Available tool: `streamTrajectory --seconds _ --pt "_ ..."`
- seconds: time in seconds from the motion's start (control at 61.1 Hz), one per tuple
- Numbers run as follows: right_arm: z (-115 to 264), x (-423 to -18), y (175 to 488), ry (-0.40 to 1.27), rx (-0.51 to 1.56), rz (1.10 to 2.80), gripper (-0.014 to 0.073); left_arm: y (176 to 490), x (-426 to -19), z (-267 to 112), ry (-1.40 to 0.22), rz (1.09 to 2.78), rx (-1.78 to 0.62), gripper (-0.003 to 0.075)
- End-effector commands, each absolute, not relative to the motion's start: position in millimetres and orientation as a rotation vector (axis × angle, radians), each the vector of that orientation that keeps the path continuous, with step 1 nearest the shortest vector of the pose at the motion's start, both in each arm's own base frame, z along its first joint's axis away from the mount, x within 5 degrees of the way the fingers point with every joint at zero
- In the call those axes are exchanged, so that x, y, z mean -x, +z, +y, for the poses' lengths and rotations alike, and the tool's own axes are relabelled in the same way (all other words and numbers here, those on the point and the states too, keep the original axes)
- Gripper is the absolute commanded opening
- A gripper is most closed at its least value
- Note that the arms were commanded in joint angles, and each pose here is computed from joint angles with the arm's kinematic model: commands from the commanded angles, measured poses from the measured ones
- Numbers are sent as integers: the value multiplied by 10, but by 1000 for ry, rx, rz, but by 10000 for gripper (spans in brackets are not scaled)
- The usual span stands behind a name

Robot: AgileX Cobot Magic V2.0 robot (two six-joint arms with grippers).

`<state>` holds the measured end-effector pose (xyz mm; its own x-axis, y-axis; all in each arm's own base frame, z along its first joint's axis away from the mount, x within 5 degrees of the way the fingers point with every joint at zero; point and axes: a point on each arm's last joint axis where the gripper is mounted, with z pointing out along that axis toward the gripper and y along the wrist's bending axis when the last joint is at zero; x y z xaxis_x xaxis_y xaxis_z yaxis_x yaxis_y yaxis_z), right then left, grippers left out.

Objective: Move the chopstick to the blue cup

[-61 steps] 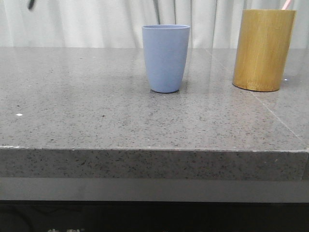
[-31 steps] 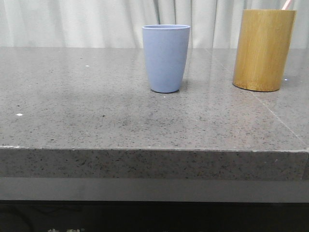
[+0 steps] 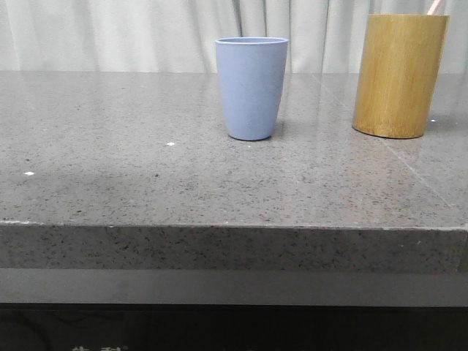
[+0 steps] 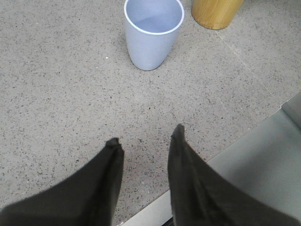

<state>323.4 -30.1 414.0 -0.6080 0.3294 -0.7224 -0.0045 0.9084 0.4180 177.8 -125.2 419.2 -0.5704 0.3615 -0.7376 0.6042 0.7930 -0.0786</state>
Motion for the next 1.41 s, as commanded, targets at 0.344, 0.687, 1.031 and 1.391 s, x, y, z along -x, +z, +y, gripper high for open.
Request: streamTrajectory --seconds 0.344,0.687,1.031,1.391 --pt "-379 -3737 4235 499 -106 2180 549 4361 -1747 -1234 -453 2123 -671 239" --pt "-348 -3837 4141 570 -74 2177 398 4361 -1747 -1234 -453 2123 -671 239" --pt "-346 -3836 4142 566 -60 2175 46 4361 -1747 -1234 -453 2123 -671 239" --pt "-298 -3733 4464 552 42 2133 -61 4361 -1747 -1234 -453 2123 -671 239"
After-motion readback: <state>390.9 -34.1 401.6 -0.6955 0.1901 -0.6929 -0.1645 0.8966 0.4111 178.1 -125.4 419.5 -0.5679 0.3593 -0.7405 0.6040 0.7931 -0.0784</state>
